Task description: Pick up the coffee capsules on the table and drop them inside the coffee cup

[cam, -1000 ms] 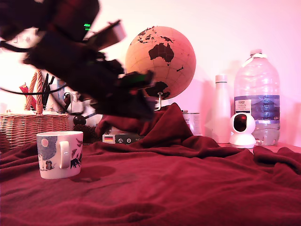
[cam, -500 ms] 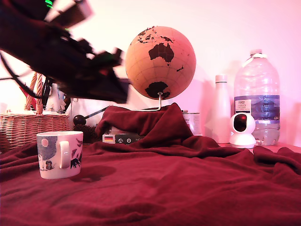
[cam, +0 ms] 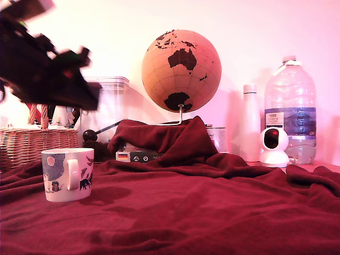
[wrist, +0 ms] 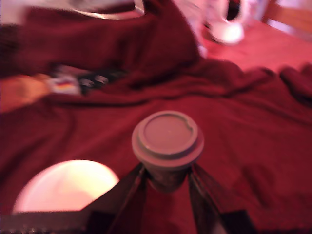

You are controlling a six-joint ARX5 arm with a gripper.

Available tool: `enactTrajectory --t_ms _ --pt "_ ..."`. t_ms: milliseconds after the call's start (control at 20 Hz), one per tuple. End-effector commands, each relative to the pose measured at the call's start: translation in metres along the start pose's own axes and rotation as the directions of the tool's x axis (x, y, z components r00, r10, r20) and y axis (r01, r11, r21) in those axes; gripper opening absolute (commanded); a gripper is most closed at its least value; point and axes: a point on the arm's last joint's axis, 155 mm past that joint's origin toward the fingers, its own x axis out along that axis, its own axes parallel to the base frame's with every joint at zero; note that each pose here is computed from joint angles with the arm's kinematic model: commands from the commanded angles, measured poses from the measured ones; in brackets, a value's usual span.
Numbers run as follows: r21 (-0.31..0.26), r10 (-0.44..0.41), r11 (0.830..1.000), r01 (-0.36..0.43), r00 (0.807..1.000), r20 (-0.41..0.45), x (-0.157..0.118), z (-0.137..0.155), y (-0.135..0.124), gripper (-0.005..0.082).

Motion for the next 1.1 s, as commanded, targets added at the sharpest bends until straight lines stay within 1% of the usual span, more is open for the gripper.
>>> enactTrajectory --t_ms 0,300,650,750,900,1050 --pt "-0.010 0.022 1.000 -0.023 1.000 -0.015 -0.006 -0.012 0.009 0.0127" --pt "-0.037 0.095 0.995 -0.095 0.996 -0.004 -0.024 -0.019 0.036 0.0127" --pt "-0.053 0.140 0.989 -0.140 0.990 0.009 -0.035 -0.014 0.052 0.0127" --pt "-0.050 0.142 0.988 -0.143 0.990 -0.012 -0.036 -0.019 0.053 0.0127" --pt "0.002 0.143 0.990 -0.143 0.988 -0.051 -0.036 -0.029 0.053 0.0127" --pt "0.016 0.143 0.990 -0.142 0.988 -0.062 -0.036 -0.031 0.053 0.0127"
